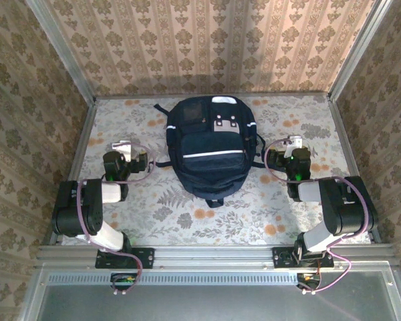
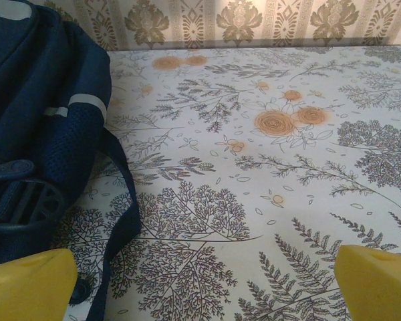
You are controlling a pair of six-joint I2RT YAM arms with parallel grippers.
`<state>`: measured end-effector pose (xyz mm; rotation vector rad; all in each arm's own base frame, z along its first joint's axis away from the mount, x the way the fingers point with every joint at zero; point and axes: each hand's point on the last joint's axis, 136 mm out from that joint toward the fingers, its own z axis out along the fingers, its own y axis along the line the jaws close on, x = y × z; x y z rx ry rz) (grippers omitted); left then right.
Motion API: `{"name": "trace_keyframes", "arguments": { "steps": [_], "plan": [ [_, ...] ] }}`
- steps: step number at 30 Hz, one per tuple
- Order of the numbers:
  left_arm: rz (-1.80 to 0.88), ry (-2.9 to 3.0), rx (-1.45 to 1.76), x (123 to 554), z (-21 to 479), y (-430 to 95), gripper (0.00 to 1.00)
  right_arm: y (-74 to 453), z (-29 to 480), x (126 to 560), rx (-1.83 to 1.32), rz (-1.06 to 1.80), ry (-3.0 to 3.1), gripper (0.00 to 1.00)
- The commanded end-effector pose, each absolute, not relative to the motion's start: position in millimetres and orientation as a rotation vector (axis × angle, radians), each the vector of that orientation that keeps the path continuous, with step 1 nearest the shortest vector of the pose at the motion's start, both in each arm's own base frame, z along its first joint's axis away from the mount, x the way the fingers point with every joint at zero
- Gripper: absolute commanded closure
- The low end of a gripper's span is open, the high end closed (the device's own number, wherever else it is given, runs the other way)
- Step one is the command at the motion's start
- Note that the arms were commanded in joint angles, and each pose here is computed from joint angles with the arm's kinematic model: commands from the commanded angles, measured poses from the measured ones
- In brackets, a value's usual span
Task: Pack the student bag
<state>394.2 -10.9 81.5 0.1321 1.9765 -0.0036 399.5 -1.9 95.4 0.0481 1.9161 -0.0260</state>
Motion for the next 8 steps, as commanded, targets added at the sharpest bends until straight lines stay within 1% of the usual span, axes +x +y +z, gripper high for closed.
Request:
{"name": "trace_keyframes", "arguments": {
  "steps": [1,8],
  "plan": [
    [0.005,1.938,0.132,398.9,92.9,-9.9,0.00,0.7,98.3,400.2,0.027,-0.028,1.913,0.00],
    [0.005,1.938,0.133,398.9,93.1,-10.4,0.00,0.8,97.5,400.0,0.026,-0.027,1.916,0.00]
  ]
}}
